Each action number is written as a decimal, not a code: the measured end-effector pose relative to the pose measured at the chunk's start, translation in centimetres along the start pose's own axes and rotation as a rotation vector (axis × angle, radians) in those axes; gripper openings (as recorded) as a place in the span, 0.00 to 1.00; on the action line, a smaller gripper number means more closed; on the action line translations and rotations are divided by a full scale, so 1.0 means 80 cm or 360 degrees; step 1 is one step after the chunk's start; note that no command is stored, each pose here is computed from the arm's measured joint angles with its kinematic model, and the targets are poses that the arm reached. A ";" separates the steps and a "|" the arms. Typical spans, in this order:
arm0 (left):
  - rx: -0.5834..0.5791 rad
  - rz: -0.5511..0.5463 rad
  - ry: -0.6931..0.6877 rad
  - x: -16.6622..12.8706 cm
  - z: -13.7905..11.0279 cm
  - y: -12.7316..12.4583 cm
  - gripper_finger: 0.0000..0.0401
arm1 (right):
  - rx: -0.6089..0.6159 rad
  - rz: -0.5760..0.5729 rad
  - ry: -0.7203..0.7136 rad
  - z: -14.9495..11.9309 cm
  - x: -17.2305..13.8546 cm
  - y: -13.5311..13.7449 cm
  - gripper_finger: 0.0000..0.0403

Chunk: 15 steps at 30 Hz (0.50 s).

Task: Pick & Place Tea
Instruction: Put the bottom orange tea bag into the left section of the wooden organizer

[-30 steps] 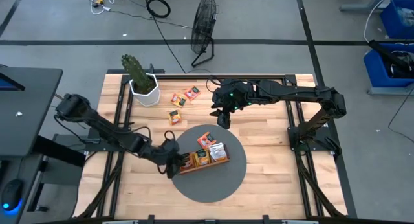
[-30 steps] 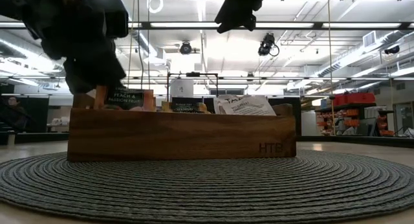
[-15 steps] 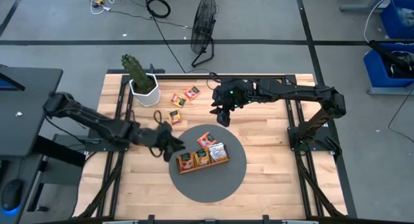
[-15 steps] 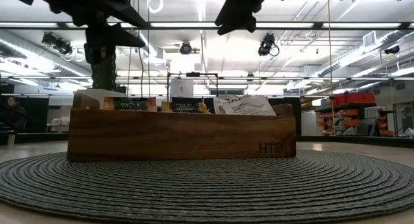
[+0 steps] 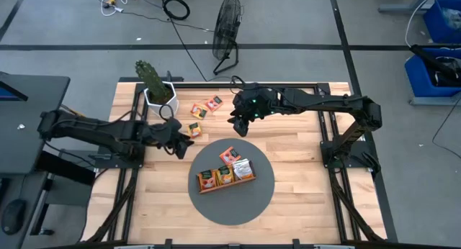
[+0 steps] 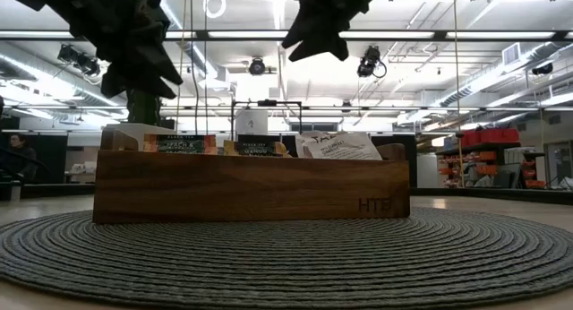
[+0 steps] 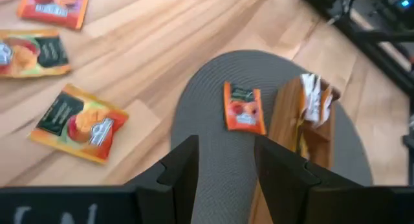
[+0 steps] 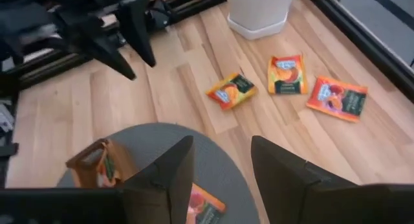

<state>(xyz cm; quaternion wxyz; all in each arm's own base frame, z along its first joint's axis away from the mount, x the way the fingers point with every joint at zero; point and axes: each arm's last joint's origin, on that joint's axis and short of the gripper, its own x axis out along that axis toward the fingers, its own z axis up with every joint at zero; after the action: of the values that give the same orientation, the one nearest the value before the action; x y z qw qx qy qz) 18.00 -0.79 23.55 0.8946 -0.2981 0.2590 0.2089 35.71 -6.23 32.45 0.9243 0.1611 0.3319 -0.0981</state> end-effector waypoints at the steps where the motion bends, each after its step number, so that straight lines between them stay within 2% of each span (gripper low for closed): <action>1: 0.0010 -0.0011 -0.0017 -0.001 0.002 0.000 0.38 | -0.0006 -0.0006 -0.0003 0.000 0.000 0.000 0.40; 3: 0.0051 -0.0013 -0.0025 -0.004 0.003 0.001 0.38 | -0.0042 -0.0032 -0.0041 0.002 0.001 -0.001 0.40; 9: 0.0098 -0.0042 -0.0051 -0.007 0.005 0.000 0.38 | -0.0062 -0.0056 -0.0419 0.029 -0.003 0.003 0.40; 12: 0.0076 -0.0097 -0.0107 -0.013 0.009 -0.001 0.38 | 0.0031 -0.0076 -0.0518 0.035 -0.005 0.003 0.40; 15: 0.0040 -0.0185 -0.0208 -0.023 0.017 -0.004 0.38 | 0.0203 -0.0204 -0.0588 0.038 -0.007 -0.003 0.40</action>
<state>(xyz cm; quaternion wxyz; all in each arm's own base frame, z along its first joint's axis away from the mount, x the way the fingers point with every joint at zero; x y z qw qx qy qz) 17.19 -0.55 25.74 0.9239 -0.2871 0.1848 0.1724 37.00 -7.54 34.97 0.9492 0.1773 0.1592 -0.2054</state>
